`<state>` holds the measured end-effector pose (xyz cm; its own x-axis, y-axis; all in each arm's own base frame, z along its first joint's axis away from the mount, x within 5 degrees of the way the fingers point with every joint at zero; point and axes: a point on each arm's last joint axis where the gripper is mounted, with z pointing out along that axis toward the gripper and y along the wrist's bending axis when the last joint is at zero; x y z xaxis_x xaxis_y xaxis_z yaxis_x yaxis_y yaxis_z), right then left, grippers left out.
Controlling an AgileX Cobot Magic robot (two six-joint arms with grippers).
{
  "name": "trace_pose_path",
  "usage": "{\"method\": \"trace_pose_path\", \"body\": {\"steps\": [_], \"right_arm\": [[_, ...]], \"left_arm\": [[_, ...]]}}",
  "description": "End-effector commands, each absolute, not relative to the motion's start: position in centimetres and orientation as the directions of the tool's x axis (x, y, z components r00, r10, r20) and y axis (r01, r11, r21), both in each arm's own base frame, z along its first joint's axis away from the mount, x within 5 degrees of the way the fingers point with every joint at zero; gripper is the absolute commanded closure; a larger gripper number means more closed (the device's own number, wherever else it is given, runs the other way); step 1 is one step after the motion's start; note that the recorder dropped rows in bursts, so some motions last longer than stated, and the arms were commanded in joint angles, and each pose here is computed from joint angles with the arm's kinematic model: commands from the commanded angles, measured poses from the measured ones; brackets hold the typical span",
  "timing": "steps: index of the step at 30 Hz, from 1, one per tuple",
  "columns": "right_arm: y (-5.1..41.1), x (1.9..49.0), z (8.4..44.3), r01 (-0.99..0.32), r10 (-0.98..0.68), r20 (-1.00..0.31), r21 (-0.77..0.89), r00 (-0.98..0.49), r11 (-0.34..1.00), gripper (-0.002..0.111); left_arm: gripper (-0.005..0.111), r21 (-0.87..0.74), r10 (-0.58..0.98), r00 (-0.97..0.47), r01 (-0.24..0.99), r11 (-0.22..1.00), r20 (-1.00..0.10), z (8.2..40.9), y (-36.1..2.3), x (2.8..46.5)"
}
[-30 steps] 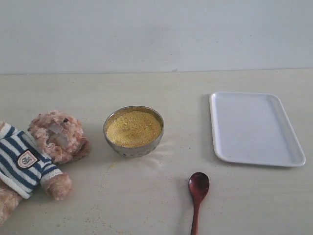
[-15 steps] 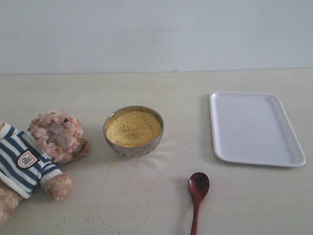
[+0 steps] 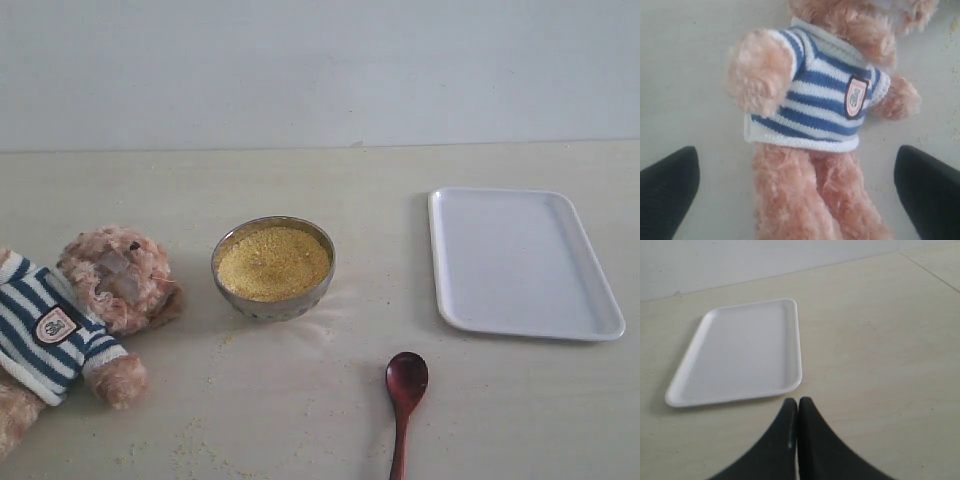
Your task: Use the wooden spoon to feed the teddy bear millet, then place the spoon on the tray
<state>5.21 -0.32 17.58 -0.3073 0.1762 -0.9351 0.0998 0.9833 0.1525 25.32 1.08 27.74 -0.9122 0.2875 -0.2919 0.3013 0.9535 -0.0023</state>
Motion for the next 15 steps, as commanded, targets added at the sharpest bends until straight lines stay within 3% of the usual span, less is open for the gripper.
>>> {"method": "trace_pose_path", "body": {"steps": [1, 8, 15], "right_arm": [[-0.4, 5.2, 17.7, 0.103, 0.167, -0.941, 0.143, -0.295, 0.984, 0.108], [-0.4, 5.2, 17.7, 0.103, 0.167, -0.941, 0.143, -0.295, 0.984, 0.108], [-0.4, 5.2, 17.7, 0.103, 0.167, -0.941, 0.143, -0.295, 0.984, 0.108]], "left_arm": [[-0.002, -0.014, 0.303, -0.895, 0.325, 0.946, -0.327, 27.1, 0.8, 26.2], [-0.002, 0.019, 0.459, -0.852, 0.47, 0.882, -0.251, 24.1, 1.1, 28.1], [-0.002, 0.011, 0.467, -0.858, 0.476, 0.879, -0.215, 21.3, 1.5, 29.6]]}}
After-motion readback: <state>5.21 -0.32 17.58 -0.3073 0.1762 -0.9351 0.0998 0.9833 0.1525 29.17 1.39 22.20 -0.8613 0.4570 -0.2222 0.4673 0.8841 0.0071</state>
